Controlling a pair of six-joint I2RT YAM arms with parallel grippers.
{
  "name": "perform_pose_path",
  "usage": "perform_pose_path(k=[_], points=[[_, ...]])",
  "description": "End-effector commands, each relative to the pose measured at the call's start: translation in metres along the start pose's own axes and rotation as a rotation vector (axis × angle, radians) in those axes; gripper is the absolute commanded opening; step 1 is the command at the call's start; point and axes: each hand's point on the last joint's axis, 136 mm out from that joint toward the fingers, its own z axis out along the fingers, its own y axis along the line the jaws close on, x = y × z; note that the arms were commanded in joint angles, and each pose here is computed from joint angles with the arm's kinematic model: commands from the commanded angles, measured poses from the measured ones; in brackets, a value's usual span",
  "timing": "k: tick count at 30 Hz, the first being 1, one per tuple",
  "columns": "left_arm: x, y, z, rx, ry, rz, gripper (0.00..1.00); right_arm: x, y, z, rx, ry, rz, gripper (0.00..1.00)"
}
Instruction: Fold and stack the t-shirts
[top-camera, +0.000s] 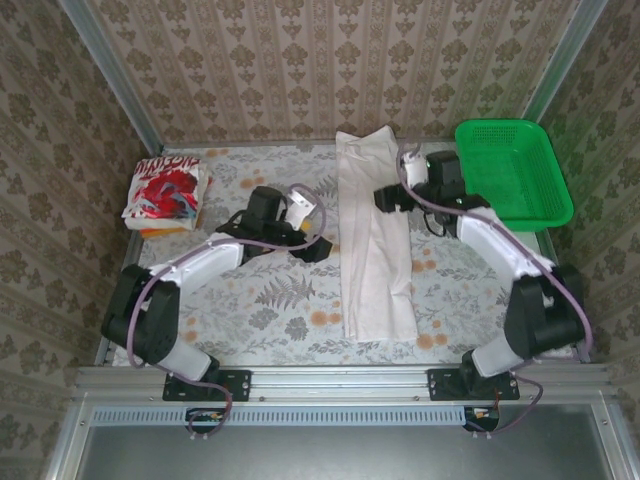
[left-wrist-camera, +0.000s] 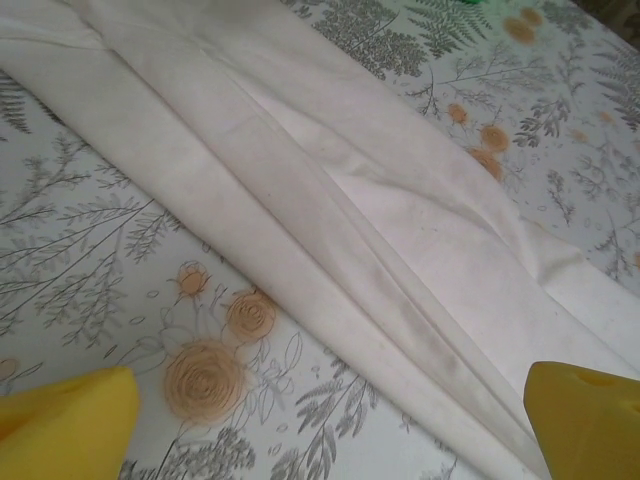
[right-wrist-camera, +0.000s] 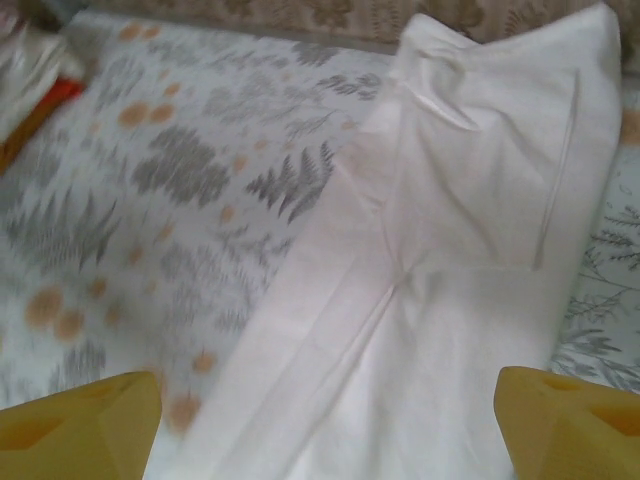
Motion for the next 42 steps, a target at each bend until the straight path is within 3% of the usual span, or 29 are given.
perform_pose_path(k=[1,8,17,26,32,42], points=[[0.005,-0.011,-0.027,0.050,-0.006,0.092,1.00,0.067,0.046,-0.029,-0.126,0.134,-0.377,0.88],[0.034,-0.025,-0.056,0.027,0.031,0.292,1.00,0.151,0.119,-0.083,-0.325,0.265,-0.730,0.89],[0.065,-0.043,-0.077,0.043,0.037,0.456,1.00,0.233,0.153,-0.100,-0.456,0.494,-0.948,0.85],[0.083,-0.067,-0.083,0.129,0.019,0.576,1.00,0.269,0.156,-0.074,-0.439,0.641,-1.059,0.80],[0.085,-0.068,-0.085,0.126,0.025,0.581,1.00,0.285,0.152,-0.065,-0.453,0.697,-1.084,0.65],[0.083,-0.065,-0.084,0.106,0.023,0.580,1.00,0.308,0.140,-0.059,-0.437,0.779,-1.104,0.51]])
